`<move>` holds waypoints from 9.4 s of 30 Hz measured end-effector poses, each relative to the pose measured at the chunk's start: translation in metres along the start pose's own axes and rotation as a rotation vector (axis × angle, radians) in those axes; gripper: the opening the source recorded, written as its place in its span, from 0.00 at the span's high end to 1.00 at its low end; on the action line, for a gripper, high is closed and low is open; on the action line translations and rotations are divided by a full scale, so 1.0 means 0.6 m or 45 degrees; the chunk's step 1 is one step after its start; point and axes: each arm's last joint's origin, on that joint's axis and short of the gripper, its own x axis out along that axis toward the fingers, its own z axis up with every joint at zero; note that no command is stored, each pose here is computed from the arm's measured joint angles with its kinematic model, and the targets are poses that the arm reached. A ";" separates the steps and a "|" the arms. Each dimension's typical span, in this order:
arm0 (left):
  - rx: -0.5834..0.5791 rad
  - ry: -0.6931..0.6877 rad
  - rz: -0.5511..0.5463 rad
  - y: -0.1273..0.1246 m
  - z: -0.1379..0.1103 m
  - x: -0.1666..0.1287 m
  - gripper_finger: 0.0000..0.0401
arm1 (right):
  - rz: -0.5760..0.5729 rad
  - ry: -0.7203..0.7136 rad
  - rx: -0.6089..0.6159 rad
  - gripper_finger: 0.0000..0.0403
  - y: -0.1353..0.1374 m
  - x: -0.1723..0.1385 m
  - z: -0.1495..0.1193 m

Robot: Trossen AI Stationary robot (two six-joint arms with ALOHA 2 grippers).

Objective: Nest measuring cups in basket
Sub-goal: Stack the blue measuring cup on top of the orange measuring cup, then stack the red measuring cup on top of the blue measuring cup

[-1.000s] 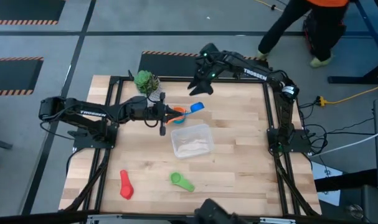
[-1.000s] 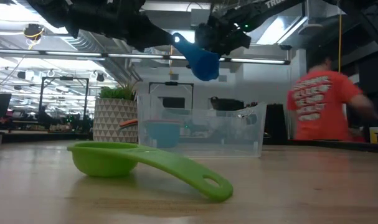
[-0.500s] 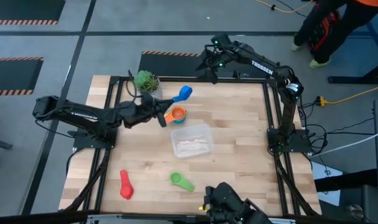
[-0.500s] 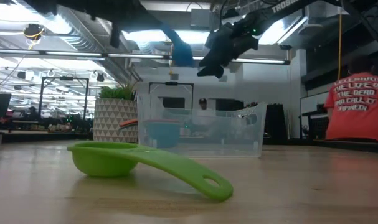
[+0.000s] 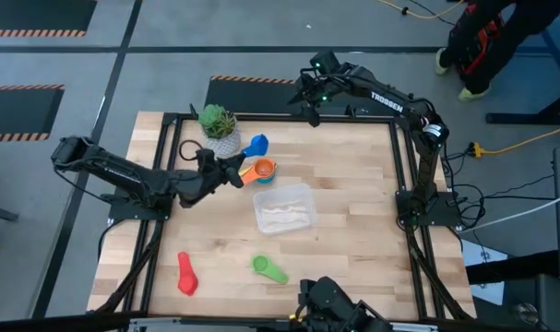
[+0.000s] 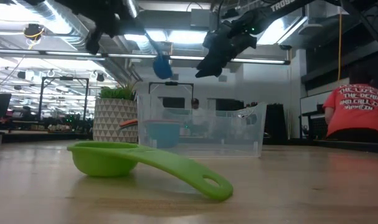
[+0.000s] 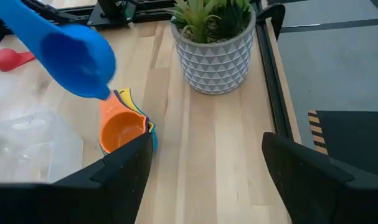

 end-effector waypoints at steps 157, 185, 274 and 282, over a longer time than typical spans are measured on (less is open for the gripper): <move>0.217 2.175 0.215 0.150 -0.004 -0.112 0.73 | 0.353 0.274 -0.079 0.24 0.099 0.043 -0.014; 0.374 2.344 -0.108 0.191 -0.094 -0.169 0.73 | 0.367 0.279 -0.089 0.24 0.108 0.048 -0.012; 0.337 2.335 -0.210 0.168 -0.173 -0.197 0.99 | 0.365 0.273 -0.119 0.24 0.104 0.046 -0.013; 0.273 2.282 -0.301 0.155 -0.174 -0.192 0.99 | 0.323 0.260 -0.090 0.24 0.083 0.028 -0.018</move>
